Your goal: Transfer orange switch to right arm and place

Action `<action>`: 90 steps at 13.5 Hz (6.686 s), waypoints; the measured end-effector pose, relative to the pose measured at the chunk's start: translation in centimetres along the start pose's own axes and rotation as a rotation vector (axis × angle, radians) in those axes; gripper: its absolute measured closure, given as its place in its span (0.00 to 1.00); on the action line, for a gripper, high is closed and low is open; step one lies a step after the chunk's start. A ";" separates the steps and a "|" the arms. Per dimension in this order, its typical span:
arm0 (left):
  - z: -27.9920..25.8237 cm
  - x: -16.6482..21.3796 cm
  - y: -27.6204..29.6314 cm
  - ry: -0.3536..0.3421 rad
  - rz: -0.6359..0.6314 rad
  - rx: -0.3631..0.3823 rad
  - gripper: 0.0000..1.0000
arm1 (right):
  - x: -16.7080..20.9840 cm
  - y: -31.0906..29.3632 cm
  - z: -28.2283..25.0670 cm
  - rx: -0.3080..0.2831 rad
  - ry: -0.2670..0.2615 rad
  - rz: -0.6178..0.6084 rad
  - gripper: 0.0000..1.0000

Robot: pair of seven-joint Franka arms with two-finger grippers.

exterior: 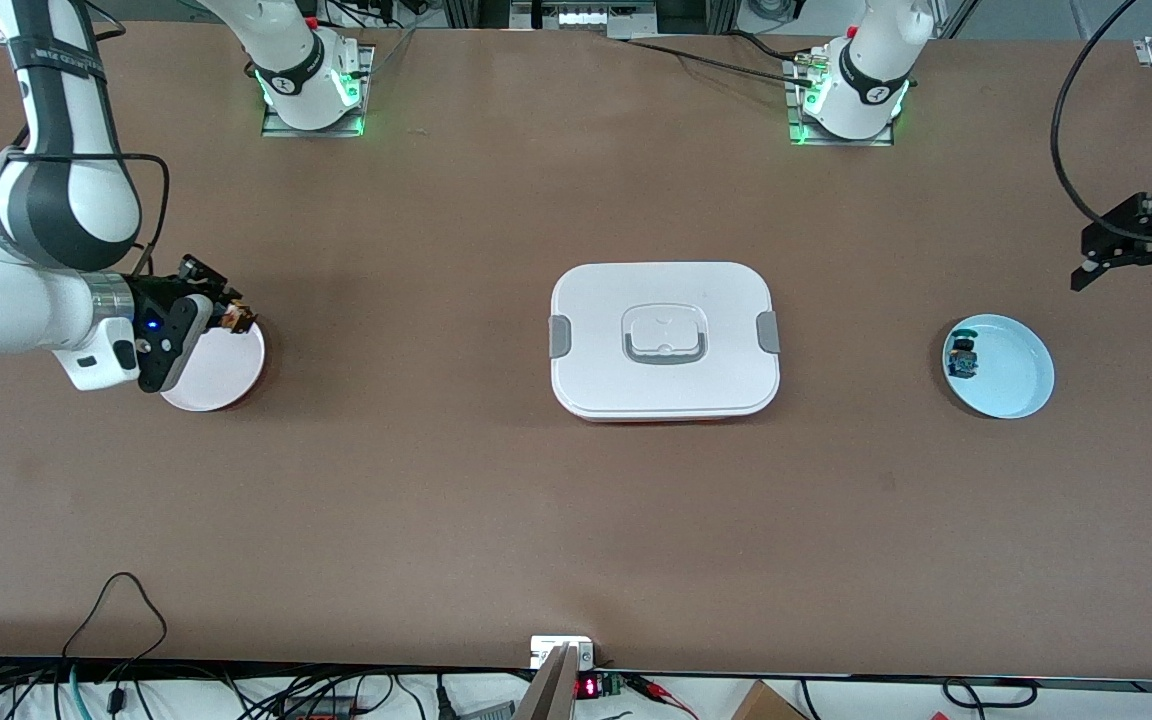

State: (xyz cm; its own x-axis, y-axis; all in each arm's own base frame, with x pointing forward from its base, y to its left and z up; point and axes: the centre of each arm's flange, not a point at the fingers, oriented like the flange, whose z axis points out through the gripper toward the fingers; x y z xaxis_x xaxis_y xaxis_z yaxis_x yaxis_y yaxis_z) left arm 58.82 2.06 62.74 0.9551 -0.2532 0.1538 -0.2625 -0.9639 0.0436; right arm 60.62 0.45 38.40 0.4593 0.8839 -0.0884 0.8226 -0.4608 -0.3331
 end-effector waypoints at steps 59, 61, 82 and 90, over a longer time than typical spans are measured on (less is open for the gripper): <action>3.2 0.4 1.6 -0.156 -0.145 0.046 0.00 | -5.5 -6.8 -12.8 -0.099 -0.027 0.863 0.00; 3.2 0.4 1.6 -0.156 -0.145 0.046 0.00 | -6.8 -5.8 -13.4 -0.097 0.031 0.930 0.00; 3.1 0.5 1.7 -0.155 -0.144 0.046 0.00 | -7.2 -9.2 -19.1 -0.235 0.256 1.118 0.00; 3.1 0.5 1.7 -0.155 -0.144 0.046 0.00 | -7.3 -9.5 -19.2 -0.232 0.238 1.070 0.00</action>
State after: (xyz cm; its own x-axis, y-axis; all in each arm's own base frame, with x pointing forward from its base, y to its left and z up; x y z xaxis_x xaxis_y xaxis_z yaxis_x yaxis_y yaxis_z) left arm 59.26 0.04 59.79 0.9929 -0.1187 -0.0041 -0.1186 -0.9929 0.0081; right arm 55.91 -3.12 60.26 0.9994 -0.0025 -0.0345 -0.0028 -1.0000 -0.0075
